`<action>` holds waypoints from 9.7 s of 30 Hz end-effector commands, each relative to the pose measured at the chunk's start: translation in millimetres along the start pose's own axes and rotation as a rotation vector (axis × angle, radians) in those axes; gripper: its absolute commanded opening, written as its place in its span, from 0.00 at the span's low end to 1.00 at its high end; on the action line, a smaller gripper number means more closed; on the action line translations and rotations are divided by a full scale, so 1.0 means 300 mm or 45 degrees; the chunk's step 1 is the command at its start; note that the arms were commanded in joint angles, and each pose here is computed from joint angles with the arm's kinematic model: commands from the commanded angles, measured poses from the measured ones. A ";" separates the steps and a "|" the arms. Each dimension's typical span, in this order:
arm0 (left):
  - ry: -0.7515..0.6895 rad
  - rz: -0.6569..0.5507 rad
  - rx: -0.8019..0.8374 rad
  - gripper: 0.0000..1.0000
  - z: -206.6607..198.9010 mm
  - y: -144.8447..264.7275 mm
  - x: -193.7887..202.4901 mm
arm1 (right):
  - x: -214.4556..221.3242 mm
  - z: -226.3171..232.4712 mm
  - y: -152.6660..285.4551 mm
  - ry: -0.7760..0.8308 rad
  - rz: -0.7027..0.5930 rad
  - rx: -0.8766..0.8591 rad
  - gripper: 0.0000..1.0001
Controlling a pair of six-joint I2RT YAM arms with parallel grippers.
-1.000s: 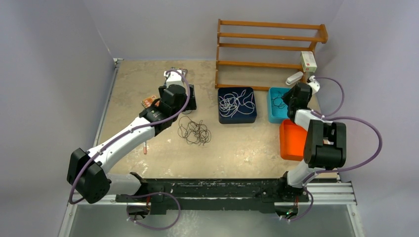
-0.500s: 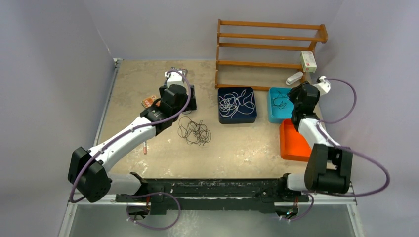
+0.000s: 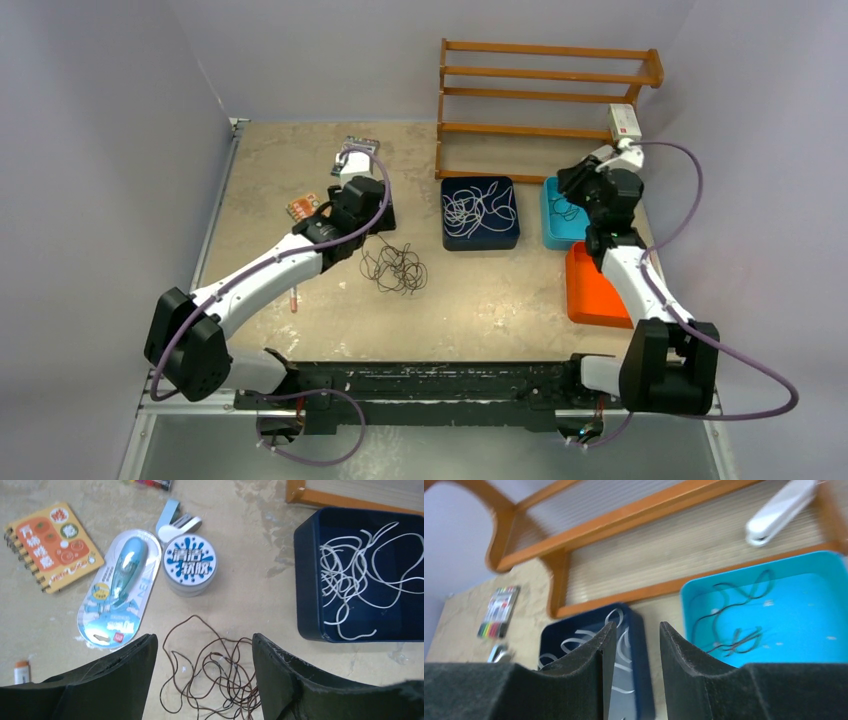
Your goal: Untangle the cables
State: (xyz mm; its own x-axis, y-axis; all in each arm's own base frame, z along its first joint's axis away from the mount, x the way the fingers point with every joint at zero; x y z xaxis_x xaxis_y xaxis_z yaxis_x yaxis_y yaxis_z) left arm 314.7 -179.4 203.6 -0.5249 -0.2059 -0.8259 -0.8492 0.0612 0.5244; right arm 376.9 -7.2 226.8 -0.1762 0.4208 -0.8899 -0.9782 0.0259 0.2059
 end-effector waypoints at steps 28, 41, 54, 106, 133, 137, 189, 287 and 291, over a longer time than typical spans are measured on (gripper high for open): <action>0.196 0.254 -0.038 0.46 0.178 -0.063 0.360 | 0.235 0.452 -0.045 0.215 0.279 -0.508 0.40; 0.114 0.171 -0.101 0.03 0.179 -0.092 0.290 | 0.174 0.489 0.011 0.218 0.122 -0.610 0.41; -0.015 0.067 0.104 0.00 0.071 0.017 0.054 | 0.127 0.650 0.125 0.396 -0.119 -1.054 0.44; -0.299 -0.386 0.812 0.00 -0.172 0.409 -0.408 | 0.483 1.193 0.184 0.413 -0.119 -1.555 0.58; -0.176 -0.797 0.790 0.00 -0.224 0.657 -0.834 | 0.910 0.980 0.144 0.465 0.279 -1.396 0.50; -0.176 -0.848 0.764 0.00 -0.214 0.689 -0.874 | 0.926 0.960 0.154 0.465 0.294 -1.390 0.49; -0.126 -0.935 0.794 0.00 -0.193 0.725 -0.870 | 0.284 0.820 0.447 0.608 -0.321 -1.172 0.58; -0.062 -0.702 0.954 0.37 -0.232 0.613 -0.669 | -0.091 0.936 0.391 0.499 -0.534 -0.843 0.00; -0.055 -0.701 0.920 0.40 -0.216 0.602 -0.660 | -0.121 0.907 0.408 0.473 -0.558 -0.795 0.00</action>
State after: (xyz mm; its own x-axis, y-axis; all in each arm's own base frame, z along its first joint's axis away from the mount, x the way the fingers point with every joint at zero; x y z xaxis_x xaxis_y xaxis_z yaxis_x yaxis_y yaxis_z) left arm 278.1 -196.0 456.0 -0.0854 -0.2997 -0.9502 -0.8130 0.5723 -0.1074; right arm 301.3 249.3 357.7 0.2453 0.0757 -0.9665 -0.8109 -0.5304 -0.2473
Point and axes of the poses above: each gripper's point midway between its finger pads, its own y axis back along the fingers, its own z axis along the line the jaws close on, x = y × z, the point moved 4 cm from there along y, back along the fingers, and after that the axes turned 3 degrees about y, right-handed, at the moved point
